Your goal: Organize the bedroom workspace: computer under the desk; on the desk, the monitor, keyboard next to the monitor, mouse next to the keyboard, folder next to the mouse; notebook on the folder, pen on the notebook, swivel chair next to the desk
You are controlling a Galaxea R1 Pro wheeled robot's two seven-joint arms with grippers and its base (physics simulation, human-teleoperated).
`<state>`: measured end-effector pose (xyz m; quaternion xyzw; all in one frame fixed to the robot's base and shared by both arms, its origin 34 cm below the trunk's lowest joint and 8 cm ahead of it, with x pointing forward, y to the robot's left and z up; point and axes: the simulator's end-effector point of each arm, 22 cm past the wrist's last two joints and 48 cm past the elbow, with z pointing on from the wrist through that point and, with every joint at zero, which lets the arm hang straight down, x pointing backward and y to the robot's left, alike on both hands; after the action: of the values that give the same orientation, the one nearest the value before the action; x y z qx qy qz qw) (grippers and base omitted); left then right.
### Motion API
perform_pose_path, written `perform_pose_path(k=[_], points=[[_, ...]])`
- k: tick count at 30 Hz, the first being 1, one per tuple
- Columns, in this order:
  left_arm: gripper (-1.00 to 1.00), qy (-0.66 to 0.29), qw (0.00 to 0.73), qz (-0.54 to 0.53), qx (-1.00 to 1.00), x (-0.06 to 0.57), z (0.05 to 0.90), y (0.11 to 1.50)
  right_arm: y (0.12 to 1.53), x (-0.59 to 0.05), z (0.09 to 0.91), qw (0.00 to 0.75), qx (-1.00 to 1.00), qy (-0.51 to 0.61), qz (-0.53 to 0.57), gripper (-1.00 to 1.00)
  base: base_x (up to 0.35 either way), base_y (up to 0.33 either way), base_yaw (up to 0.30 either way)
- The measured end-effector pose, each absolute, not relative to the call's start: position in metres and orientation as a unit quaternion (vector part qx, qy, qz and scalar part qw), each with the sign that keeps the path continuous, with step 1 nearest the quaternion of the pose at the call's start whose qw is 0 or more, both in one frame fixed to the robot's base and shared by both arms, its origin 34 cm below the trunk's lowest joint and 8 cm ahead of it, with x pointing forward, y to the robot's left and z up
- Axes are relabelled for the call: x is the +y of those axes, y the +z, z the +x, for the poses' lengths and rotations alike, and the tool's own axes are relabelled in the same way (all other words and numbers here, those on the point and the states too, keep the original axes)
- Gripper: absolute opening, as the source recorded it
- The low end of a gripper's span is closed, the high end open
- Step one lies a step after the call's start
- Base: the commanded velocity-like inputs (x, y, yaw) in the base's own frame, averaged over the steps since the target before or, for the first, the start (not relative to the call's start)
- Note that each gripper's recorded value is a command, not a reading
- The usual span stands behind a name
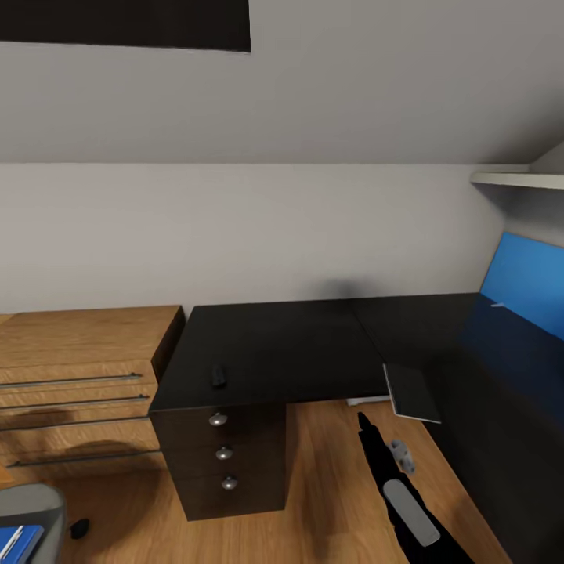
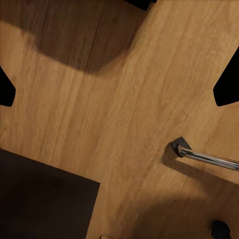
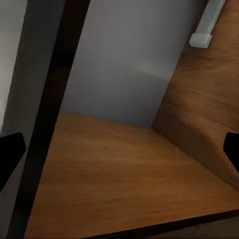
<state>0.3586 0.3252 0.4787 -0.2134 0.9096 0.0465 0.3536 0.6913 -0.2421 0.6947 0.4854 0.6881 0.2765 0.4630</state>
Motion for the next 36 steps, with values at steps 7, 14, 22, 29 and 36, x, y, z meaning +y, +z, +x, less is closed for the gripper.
perform_pose_path(k=[7, 14, 22, 29, 36], points=[[1.0, 0.046, 0.354, -0.213, 0.909, 0.325, 0.358, 0.466, 0.682, -0.235, 0.691, 0.434, 0.676, 0.307, 0.51, 1.0, 0.0, 0.0, 0.0], [1.0, 0.047, 0.354, -0.213, 0.91, 0.326, 0.357, 0.454, 0.668, -0.234, 0.689, 0.43, 0.676, 0.309, 0.513, 1.0, 0.0, 0.0, 0.0], [1.0, 0.047, 0.353, -0.213, 0.91, 0.326, 0.355, 0.439, 0.652, -0.235, 0.687, 0.429, 0.675, 0.307, 0.515, 1.0, 0.0, 0.0, 0.0], [1.0, 0.047, 0.354, -0.213, 0.91, 0.326, 0.354, 0.426, 0.637, -0.234, 0.685, 0.426, 0.673, 0.309, 0.52, 1.0, 0.0, 0.0, 0.0], [1.0, 0.046, 0.354, -0.213, 0.91, 0.326, 0.354, 0.42, 0.631, -0.245, 0.685, 0.426, 0.658, 0.309, 0.539, 1.0, 0.0, 0.0, 0.0]])
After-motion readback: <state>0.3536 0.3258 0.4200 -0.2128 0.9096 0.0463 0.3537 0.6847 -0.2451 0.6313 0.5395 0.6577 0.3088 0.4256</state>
